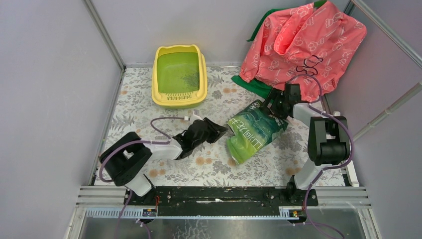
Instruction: Fill the litter box with clean litter
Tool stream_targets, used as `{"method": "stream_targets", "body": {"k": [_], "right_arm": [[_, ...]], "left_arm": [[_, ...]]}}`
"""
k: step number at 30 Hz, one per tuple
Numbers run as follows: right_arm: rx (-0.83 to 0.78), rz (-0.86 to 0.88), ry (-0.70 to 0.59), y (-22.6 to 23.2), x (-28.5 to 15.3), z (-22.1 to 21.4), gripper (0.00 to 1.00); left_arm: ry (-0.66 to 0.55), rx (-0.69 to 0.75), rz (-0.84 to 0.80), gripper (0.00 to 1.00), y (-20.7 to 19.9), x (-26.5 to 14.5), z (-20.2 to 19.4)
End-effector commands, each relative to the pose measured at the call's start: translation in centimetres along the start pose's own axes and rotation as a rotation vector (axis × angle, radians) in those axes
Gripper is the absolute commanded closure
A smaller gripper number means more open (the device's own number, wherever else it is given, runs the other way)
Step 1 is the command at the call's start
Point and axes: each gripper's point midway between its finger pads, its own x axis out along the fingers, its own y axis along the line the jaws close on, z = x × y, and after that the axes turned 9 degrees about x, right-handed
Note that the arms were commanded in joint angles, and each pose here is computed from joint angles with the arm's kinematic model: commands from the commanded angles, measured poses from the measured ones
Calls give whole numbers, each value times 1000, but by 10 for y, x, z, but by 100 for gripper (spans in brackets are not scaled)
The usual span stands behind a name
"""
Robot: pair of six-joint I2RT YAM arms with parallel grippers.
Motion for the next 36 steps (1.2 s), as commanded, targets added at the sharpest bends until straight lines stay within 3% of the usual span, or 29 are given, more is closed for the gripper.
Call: {"method": "stream_targets", "body": {"k": [1,11,21,29,36], "right_arm": [[-4,-5,118,4,-2,-43,8],[-1,-8,140,-4,1,-63,8],[-21,-3,123,-2,-11,-63,7],[-46,24,65,12,-39,-47,6],[-61,49,20,24,-63,-36,5]], "left_arm": [[-41,-30,-86,100,-14,15,-2],[-36,-102,-312,100,-26,49,-25],[38,-69,-538,100,-64,79,-35],[189,-70,-661,100,-73,49,-39],[291,-128,-609,100,-50,15,-41]]}}
